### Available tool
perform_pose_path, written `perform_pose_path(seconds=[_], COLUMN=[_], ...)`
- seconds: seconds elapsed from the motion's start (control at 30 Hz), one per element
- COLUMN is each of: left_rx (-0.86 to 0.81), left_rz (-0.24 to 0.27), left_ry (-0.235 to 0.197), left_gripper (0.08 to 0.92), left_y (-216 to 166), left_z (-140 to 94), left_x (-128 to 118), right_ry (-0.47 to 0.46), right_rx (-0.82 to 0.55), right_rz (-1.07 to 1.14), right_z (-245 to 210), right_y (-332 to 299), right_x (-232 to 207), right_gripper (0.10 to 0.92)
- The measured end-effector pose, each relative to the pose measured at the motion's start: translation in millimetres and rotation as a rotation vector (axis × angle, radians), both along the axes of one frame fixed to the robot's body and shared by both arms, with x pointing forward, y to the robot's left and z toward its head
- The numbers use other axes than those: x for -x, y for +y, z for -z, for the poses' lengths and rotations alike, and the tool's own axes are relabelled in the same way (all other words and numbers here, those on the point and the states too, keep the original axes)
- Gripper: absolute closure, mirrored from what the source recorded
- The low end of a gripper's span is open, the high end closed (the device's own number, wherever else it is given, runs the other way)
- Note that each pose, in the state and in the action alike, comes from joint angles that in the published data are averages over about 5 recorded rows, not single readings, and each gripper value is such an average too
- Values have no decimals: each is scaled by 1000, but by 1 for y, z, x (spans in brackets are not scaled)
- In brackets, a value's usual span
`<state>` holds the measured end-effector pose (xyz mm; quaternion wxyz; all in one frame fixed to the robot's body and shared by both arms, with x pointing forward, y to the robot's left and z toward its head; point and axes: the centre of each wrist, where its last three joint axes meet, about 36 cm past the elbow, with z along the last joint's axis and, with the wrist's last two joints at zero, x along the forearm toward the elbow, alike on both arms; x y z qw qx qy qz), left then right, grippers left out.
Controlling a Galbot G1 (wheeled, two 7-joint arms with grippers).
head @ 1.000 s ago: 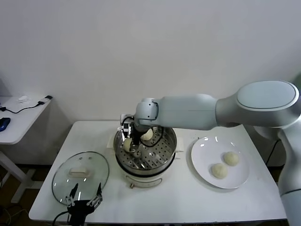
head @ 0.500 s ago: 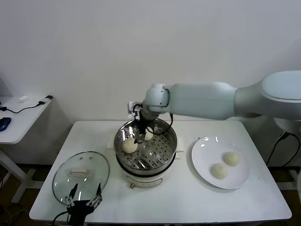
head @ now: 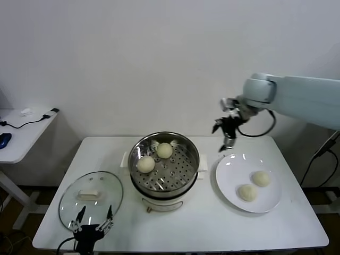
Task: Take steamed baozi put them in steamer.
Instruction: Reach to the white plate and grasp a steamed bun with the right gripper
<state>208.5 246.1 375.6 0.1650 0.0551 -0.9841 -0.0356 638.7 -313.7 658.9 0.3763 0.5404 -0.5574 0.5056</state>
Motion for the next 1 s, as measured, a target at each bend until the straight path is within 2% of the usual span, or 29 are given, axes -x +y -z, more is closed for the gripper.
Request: perform_pose_path(seconds=[0.4,0.67,1.0], left_rx=[2,2,1], left_rz=[-15,-18,-19], left_ry=[7,11,19], left_gripper=[177,177,177], left_y=[1,1,1], left_z=[1,2,3], left_x=[2,2,5], right_ry=[82,85,85], right_rx=[83,100,101], right_rz=[106,167,212], right_z=[96,146,186], right_y=[-67,-76,-74], right_x=[40,52,57], right_gripper=[200,200,200])
